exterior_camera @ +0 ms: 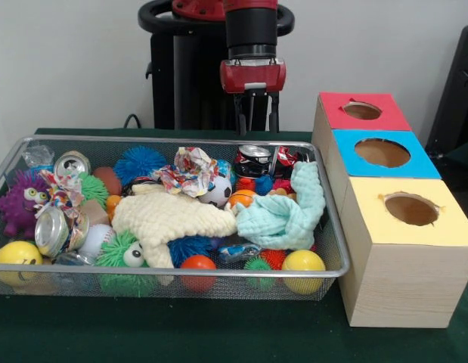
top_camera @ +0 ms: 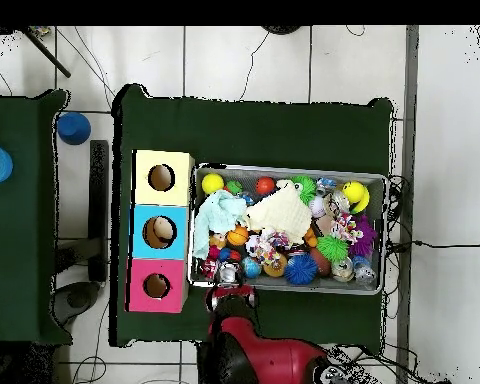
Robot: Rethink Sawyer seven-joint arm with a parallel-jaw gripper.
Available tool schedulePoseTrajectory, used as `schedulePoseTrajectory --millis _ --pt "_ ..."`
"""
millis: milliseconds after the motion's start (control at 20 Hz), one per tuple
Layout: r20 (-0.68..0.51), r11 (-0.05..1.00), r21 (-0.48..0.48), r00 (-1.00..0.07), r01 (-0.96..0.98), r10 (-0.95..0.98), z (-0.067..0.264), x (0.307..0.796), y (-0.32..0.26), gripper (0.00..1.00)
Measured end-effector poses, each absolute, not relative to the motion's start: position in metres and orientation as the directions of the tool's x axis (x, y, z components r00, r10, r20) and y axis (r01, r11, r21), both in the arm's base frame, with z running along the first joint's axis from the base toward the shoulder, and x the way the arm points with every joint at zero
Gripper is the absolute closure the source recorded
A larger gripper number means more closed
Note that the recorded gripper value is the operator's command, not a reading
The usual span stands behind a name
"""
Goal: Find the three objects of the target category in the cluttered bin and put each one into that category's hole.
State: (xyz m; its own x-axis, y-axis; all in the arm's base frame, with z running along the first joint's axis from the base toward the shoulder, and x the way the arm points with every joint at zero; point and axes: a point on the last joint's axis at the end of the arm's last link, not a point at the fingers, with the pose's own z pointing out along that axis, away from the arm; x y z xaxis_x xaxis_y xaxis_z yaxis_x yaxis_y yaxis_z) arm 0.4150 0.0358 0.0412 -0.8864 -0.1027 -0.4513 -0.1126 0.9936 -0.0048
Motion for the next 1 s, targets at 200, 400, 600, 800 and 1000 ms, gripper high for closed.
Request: schedulePoseTrajectory --millis 200,400,600,800,1000 --pt "-0.450 0.995 -0.009 -0.888 -0.097 -0.090 0.030 0.406 0.036 0.00" --pt "-0.447 0.996 -0.015 -0.891 -0.085 -0.083 0.019 0.394 0.035 0.00" --pt "-0.447 0.996 -0.020 -0.891 -0.082 -0.083 0.007 0.382 0.037 0.00" --pt "-0.489 0.996 -0.037 -0.868 -0.081 -0.089 0.004 0.380 0.036 0.00" --pt "-0.501 0.995 -0.045 -0.860 -0.085 -0.096 0.002 0.379 0.037 0.00"
